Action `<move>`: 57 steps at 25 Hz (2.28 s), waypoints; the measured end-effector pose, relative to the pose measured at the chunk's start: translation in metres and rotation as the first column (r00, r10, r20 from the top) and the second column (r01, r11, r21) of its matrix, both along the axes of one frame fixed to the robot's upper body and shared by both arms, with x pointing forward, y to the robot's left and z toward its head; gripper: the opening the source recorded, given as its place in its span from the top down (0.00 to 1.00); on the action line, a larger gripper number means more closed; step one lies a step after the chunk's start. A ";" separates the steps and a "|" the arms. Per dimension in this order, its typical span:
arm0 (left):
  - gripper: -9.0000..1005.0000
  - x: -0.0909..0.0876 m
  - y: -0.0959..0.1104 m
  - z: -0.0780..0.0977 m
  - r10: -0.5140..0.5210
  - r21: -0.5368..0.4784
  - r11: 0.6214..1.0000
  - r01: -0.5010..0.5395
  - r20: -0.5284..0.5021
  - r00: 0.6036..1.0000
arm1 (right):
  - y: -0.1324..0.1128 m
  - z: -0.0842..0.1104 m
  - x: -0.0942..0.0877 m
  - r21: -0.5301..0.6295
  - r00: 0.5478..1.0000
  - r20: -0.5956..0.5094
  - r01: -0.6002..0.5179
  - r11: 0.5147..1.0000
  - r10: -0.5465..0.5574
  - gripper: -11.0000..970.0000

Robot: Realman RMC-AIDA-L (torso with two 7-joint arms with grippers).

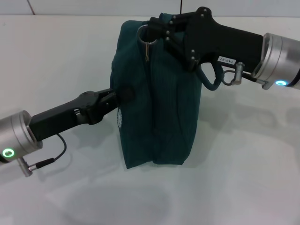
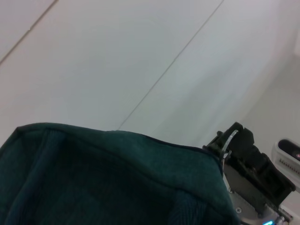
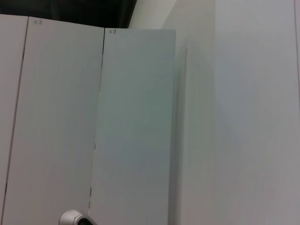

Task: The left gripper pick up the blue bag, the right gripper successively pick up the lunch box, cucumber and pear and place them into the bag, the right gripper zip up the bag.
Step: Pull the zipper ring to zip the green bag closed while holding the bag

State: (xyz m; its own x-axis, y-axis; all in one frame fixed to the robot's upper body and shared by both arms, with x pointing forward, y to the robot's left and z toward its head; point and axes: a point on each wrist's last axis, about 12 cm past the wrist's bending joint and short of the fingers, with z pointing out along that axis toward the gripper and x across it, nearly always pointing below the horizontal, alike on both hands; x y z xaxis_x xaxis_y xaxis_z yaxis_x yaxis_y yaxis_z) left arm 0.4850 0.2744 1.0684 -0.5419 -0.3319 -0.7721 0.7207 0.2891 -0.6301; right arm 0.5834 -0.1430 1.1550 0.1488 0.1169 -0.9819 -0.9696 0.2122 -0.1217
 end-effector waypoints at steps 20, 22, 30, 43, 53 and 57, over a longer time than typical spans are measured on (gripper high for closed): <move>0.94 -0.007 0.000 -0.006 -0.016 0.024 1.000 0.016 -0.008 1.000 | 0.001 -0.001 0.005 -0.020 1.000 -0.006 0.028 0.999 -0.028 0.98; 0.94 -0.007 0.000 -0.007 -0.023 0.031 0.999 0.024 -0.012 1.000 | 0.001 -0.001 0.005 -0.020 1.000 -0.006 0.029 0.999 -0.029 0.98; 0.94 -0.009 -0.001 -0.008 -0.032 0.039 0.999 0.033 -0.019 0.999 | 0.001 -0.001 0.004 -0.014 0.999 -0.024 0.023 1.000 -0.023 0.98; 0.94 -0.011 -0.004 -0.010 -0.054 0.042 0.998 0.055 -0.026 0.998 | 0.002 -0.004 0.003 0.029 0.965 -0.263 -0.004 1.000 0.011 0.98; 0.94 -0.014 -0.010 -0.012 -0.101 0.059 0.993 0.103 -0.030 0.994 | -0.001 -0.006 0.008 0.037 0.939 -0.344 0.020 0.999 -0.006 0.98; 0.94 -0.016 -0.009 -0.012 -0.106 0.058 0.993 0.107 -0.028 0.994 | -0.002 -0.006 0.010 0.037 0.937 -0.348 0.034 0.999 -0.019 0.98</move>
